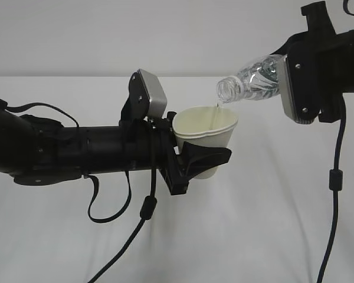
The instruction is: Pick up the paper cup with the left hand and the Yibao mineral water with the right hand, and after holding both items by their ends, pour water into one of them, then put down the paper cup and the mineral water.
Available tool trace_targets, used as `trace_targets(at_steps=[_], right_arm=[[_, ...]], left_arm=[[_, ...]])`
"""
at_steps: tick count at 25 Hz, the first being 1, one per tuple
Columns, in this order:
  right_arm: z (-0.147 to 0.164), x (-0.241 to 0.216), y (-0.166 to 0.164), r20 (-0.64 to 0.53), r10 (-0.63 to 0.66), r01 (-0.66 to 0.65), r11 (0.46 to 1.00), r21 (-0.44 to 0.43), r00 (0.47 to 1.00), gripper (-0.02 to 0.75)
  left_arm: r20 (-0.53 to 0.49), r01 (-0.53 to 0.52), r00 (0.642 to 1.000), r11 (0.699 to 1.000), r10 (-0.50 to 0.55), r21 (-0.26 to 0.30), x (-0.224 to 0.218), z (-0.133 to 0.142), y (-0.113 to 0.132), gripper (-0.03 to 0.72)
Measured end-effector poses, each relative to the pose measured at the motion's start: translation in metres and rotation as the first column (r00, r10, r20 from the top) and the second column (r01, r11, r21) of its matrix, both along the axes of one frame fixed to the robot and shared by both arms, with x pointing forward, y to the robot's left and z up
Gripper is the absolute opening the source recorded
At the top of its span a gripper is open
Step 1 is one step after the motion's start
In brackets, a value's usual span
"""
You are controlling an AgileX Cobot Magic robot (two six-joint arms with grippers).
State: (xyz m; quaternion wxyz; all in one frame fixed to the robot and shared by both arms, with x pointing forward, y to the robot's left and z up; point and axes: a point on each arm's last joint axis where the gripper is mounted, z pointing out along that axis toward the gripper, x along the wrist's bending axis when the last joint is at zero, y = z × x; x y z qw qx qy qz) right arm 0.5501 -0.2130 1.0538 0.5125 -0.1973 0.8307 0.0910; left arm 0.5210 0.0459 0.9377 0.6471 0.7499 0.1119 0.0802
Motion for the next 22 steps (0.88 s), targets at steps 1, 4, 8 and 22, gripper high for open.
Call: trace_targets(at_steps=[1, 4, 8, 22], right_arm=[[0.0, 0.0, 0.0, 0.0, 0.001, -0.001, 1.0, -0.001, 1.0, 0.363], [0.0, 0.0, 0.0, 0.0, 0.001, -0.001, 1.0, -0.001, 1.0, 0.363], [0.0, 0.0, 0.0, 0.001, 0.001, -0.001, 1.0, -0.002, 1.0, 0.363], [0.0, 0.0, 0.0, 0.003, 0.004, -0.004, 1.0, -0.007, 1.0, 0.363]], left_arm=[[0.0, 0.001, 1.0, 1.0, -0.001, -0.002, -0.0001, 0.0002, 0.0, 0.4], [0.002, 0.005, 1.0, 1.0, -0.005, -0.007, -0.0004, 0.0006, -0.0002, 0.4], [0.006, 0.016, 1.0, 1.0, -0.016, -0.01, -0.0013, 0.001, -0.0005, 0.4], [0.008, 0.02, 1.0, 1.0, -0.02, -0.01, -0.0016, 0.001, -0.0006, 0.4]])
